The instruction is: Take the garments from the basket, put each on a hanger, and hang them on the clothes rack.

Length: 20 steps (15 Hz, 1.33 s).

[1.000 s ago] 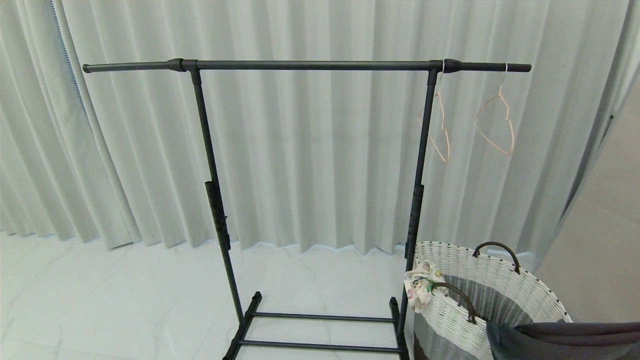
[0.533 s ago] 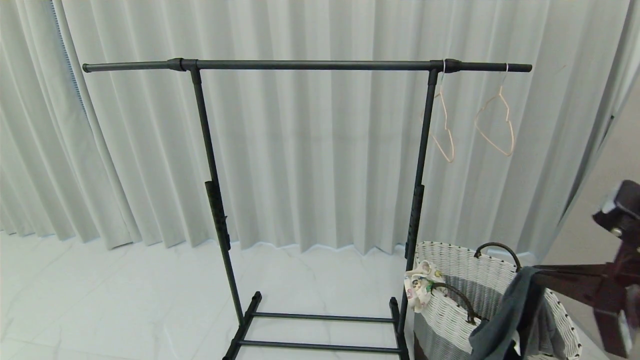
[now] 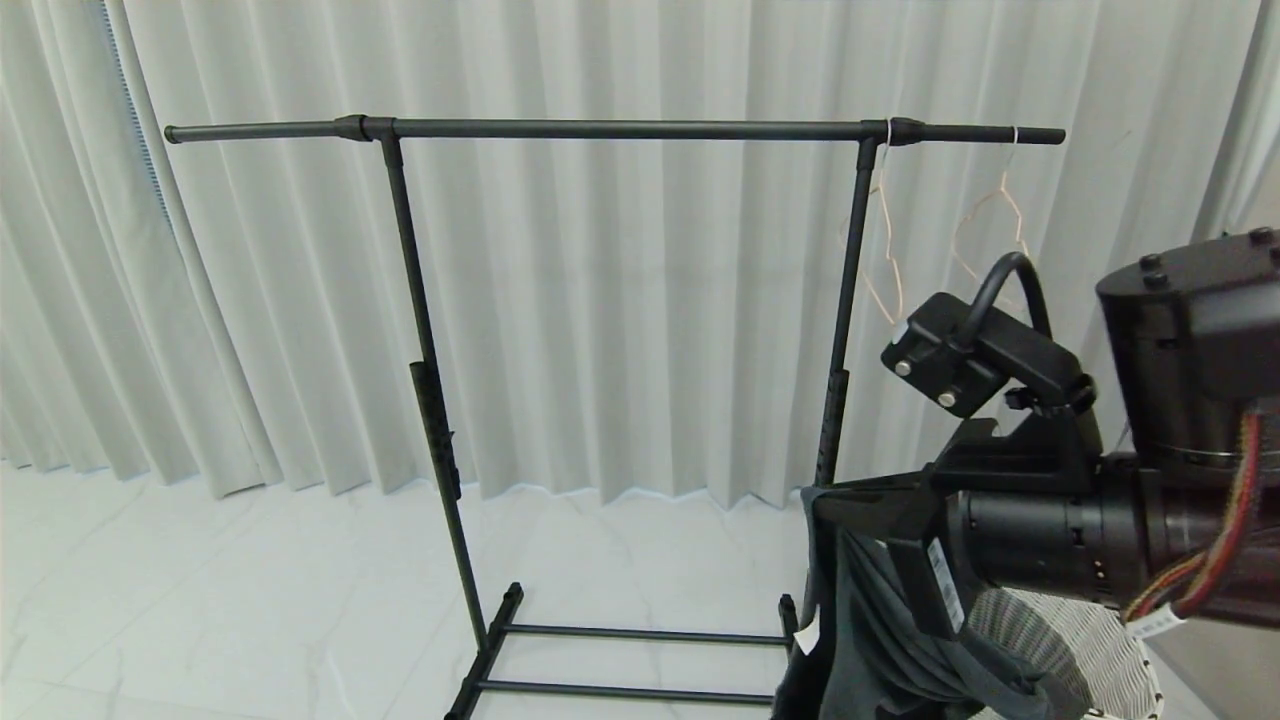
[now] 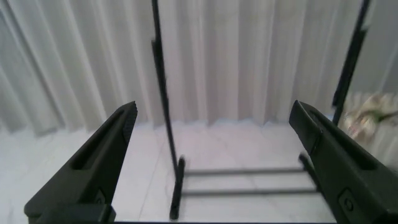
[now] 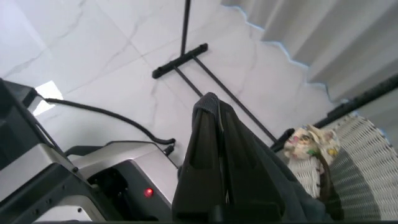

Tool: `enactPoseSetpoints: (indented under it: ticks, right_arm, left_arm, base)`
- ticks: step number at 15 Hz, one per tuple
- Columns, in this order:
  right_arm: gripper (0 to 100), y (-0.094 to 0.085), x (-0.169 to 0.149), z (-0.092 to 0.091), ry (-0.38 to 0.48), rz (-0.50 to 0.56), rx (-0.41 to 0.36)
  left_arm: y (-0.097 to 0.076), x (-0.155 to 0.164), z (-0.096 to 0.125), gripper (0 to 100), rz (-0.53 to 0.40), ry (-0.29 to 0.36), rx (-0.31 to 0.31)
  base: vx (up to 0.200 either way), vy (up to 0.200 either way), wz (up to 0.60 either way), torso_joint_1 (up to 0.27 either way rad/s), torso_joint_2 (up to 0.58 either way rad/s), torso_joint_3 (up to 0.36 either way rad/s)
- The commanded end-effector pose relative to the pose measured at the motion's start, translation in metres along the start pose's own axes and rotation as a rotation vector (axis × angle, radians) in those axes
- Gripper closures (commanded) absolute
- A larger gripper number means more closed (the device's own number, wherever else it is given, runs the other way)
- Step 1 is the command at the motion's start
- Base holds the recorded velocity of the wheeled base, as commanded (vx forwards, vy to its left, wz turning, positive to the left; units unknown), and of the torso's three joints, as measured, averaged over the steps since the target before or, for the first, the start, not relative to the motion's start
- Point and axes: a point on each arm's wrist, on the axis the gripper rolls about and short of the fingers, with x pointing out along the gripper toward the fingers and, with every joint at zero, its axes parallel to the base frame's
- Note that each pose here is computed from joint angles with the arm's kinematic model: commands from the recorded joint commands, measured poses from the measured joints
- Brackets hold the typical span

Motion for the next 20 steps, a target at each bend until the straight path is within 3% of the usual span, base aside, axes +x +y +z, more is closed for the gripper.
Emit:
enactPoseSetpoints:
  ticks: [1,2,4,6,8,11,15,17,20]
  right_arm:
    - [100,0.004,0.012,0.0,0.024,0.01,-0.009]
    - [100,0.004,0.01,0.0,0.02,0.008,-0.007]
    - [100,0.004,0.001,0.003,-0.005,0.008,-0.005]
    - [100,0.003,-0.005,0.004,-0.023,0.003,-0.003]
    - [100,0.001,-0.01,0.005,-0.037,-0.005,0.0]
    - [100,0.0,-0.015,0.006,-0.051,-0.009,0.019]
    - [100,-0.006,-0.016,0.011,-0.099,-0.024,0.037]
    - [100,-0.007,-0.018,0.014,-0.127,-0.023,0.042]
    - [100,-0.008,-0.023,0.016,-0.145,-0.022,0.045]
  left_arm:
    - [0.005,0.007,0.059,0,-0.111,-0.026,-0.036]
    - [0.009,0.021,0.091,0,-0.129,-0.004,-0.06]
    - [0.013,0.066,0.144,0,-0.281,0.055,-0.077]
    - [-0.003,0.112,0.162,0,-0.513,0.142,-0.089]
    - [-0.041,0.156,0.154,0,-0.696,0.249,-0.149]
    - [-0.089,0.192,0.124,0,-0.815,0.405,-0.208]
    - [-0.129,0.206,0.078,0,-0.889,0.623,-0.147]
    - [-0.146,0.217,0.058,0,-0.897,0.685,-0.128]
    - [-0.174,0.242,0.03,0,-0.908,0.686,-0.122]
  base:
    - [0.0,0.0,0.0,0.0,0.0,0.0]
    - [0.0,0.0,0.0,0.0,0.0,0.0]
    - [0.0,0.0,0.0,0.0,0.0,0.0]
    - [0.0,0.0,0.0,0.0,0.0,0.0]
    - [0.0,0.0,0.0,0.0,0.0,0.0]
    - [0.0,0.0,0.0,0.0,0.0,0.0]
    - [0.0,0.0,0.0,0.0,0.0,0.0]
    - [0.0,0.0,0.0,0.0,0.0,0.0]
    - [0.0,0.0,0.0,0.0,0.0,0.0]
